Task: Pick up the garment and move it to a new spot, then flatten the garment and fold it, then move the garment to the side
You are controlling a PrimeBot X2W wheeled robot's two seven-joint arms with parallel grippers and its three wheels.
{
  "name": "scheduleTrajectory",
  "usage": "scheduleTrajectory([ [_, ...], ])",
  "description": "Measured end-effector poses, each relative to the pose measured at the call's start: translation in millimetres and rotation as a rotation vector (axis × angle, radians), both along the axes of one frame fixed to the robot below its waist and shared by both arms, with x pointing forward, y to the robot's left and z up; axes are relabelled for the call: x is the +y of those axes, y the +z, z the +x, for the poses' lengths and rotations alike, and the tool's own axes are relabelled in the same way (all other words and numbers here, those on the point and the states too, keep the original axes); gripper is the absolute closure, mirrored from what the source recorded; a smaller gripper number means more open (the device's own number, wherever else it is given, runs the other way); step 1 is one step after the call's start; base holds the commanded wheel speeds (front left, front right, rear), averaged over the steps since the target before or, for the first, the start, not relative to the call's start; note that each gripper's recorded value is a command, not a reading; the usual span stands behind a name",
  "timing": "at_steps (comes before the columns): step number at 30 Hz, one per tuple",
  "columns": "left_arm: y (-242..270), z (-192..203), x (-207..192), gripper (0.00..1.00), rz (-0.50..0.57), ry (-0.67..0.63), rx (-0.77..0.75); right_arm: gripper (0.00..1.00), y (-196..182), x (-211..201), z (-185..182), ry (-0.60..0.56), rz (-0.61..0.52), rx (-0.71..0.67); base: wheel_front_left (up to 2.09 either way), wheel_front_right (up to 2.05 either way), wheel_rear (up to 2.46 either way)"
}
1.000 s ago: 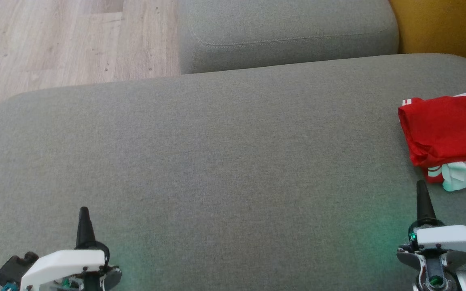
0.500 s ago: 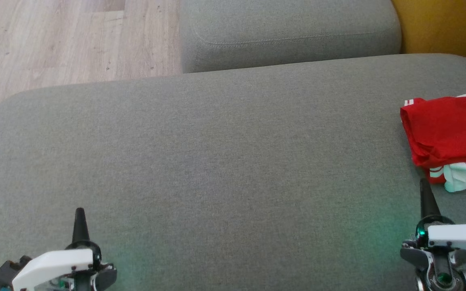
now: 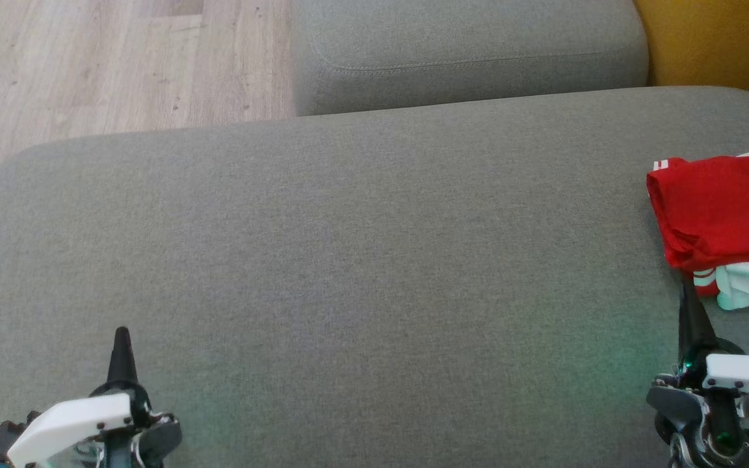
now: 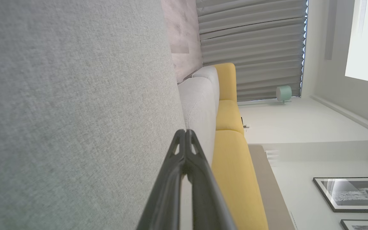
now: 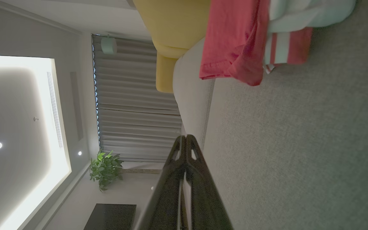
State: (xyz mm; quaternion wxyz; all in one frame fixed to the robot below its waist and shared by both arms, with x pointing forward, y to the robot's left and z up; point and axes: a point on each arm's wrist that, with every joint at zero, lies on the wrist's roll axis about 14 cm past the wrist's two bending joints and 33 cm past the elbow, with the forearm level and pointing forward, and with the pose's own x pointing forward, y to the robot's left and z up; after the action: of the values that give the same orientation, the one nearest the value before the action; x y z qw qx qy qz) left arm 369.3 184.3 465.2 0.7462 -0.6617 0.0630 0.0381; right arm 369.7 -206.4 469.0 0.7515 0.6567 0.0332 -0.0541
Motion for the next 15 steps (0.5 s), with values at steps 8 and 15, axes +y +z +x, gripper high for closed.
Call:
scheduleTrajectory([
  [8,3,1,3,1.0,-0.078,0.008,-0.016,1.0,3,-1,1,-0.007,0.088,-0.016,0.0,0.0,0.0],
  [15,11,6,4,1.0,-0.118,0.012,-0.045,1.0,6,-1,2,-0.008,0.139,-0.029,0.0,0.0,0.0],
])
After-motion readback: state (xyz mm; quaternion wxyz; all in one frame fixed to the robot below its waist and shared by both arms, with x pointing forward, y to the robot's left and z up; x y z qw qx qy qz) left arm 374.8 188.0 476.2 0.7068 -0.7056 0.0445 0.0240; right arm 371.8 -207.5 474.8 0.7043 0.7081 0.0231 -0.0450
